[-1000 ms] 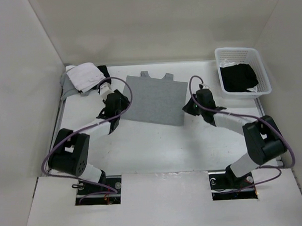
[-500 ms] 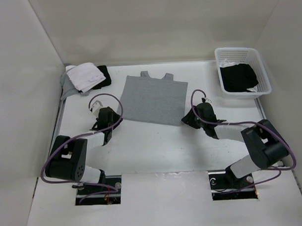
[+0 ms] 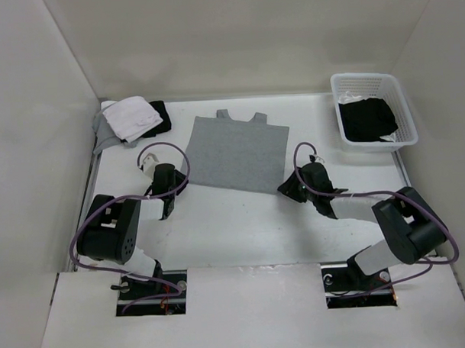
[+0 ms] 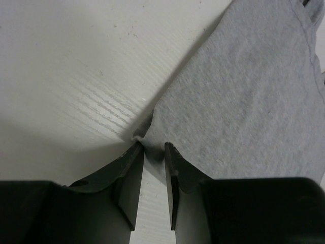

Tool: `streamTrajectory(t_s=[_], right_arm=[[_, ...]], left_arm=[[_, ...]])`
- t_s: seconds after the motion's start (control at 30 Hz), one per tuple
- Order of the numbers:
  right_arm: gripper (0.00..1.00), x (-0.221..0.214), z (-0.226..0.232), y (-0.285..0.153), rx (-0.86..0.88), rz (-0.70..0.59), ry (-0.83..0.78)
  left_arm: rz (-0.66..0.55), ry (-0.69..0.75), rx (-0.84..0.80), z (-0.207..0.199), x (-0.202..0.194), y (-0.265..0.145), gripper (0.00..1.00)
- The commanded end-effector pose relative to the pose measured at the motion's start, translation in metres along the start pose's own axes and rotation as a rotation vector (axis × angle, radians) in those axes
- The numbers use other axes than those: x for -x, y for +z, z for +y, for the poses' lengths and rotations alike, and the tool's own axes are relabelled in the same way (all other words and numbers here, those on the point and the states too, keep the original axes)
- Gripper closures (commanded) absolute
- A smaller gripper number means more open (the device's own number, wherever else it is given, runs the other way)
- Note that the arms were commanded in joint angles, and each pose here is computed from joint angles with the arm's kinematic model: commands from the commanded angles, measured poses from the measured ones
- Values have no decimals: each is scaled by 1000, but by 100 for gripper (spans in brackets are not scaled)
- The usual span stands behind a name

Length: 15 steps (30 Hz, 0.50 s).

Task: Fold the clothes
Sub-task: Fold the tank top

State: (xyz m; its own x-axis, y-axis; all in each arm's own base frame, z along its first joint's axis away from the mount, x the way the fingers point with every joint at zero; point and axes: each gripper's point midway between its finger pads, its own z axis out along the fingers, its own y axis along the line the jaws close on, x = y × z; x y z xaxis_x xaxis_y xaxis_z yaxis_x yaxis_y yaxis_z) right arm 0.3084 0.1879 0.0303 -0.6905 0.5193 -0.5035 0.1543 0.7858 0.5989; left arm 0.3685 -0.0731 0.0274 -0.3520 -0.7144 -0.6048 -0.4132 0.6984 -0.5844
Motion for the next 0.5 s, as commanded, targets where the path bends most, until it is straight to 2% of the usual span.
streamTrajectory(t_s=[0.0,0.13,0.3,0.47], right_arm=[[62,-6,6,4,15,21,11],[65,-7,7,4,16,29,23],[89,-8,7,5,18,25,40],[98,4,29,-11,103,-36,26]], left_arm=[[7,-29,-3,-3,0,7,80],[-6,-39,-12,-6,3,6,85],[-23,-40,-10,-4,7,3,92],[-65,-60,-78,-20,23,-18,97]])
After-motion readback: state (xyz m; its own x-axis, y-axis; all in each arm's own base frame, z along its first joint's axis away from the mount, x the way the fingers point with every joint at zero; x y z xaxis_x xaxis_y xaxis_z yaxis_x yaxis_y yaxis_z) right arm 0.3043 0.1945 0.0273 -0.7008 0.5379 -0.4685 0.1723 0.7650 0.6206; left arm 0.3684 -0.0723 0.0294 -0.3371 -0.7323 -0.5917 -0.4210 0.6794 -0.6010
